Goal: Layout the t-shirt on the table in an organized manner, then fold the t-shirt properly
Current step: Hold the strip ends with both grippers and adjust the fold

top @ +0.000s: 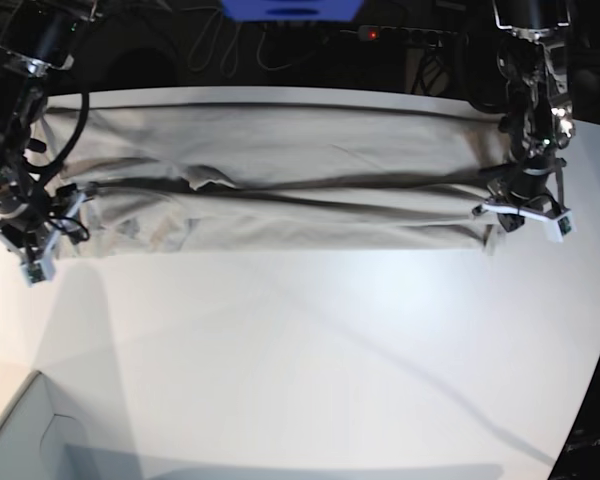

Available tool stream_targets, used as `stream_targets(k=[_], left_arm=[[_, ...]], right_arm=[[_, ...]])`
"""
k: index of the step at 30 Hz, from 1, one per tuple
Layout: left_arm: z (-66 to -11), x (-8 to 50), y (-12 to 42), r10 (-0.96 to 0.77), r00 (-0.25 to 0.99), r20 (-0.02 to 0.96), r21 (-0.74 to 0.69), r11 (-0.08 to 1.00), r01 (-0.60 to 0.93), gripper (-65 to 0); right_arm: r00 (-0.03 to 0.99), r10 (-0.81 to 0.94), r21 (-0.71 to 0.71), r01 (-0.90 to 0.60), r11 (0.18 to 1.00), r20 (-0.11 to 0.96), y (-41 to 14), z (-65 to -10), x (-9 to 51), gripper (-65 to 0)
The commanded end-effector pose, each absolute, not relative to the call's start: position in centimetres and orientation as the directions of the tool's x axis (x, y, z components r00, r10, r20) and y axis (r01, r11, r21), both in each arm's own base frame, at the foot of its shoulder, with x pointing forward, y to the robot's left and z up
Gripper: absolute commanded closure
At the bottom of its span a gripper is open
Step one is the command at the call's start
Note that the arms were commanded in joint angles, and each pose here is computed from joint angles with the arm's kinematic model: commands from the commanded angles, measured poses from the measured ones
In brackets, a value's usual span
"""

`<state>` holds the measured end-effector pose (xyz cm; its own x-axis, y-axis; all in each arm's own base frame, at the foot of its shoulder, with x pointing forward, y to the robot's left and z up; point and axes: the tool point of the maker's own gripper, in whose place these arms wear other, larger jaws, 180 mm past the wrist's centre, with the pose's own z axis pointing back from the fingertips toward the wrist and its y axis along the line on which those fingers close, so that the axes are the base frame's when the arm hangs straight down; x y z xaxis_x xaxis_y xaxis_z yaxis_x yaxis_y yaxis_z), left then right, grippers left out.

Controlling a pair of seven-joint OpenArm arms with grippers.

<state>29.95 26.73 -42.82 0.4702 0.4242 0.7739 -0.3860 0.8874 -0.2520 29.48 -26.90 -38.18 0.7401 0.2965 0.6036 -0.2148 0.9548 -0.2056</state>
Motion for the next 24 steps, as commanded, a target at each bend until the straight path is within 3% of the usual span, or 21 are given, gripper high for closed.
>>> stream_targets(k=[1,6,17,24], left_arm=[[-41.2,31.1,27.3,0.407,0.427,0.808,-0.252,0.893,-0.373,0.0],[-41.2,31.1,27.3,0.407,0.428,0.807,-0.252,0.893,-0.373,0.0],[-41.2,31.0,27.2,0.406,0.428,0.808,-0.252,0.893,-0.372,0.0],[-41.2,31.1,27.2,0.406,0.427,0.808,-0.252,0.893,-0.373,0.0]], right_arm=[[0.711,0.327,-0.217,-0.244,0.945,0.623,-26.2,-37.3,30.3,-30.3],[0.698,0.372,-0.2,-0.319,0.927,0.612,-23.7,-38.2,31.0,-30.6],[0.764,0.284,-0.181,-0.219,0.959,0.58,-28.7,-39.3,33.0,-30.7],[0.769,0.284,-0.177,-0.222,0.959,0.574,-28.6,-39.6,32.7,-30.7]])
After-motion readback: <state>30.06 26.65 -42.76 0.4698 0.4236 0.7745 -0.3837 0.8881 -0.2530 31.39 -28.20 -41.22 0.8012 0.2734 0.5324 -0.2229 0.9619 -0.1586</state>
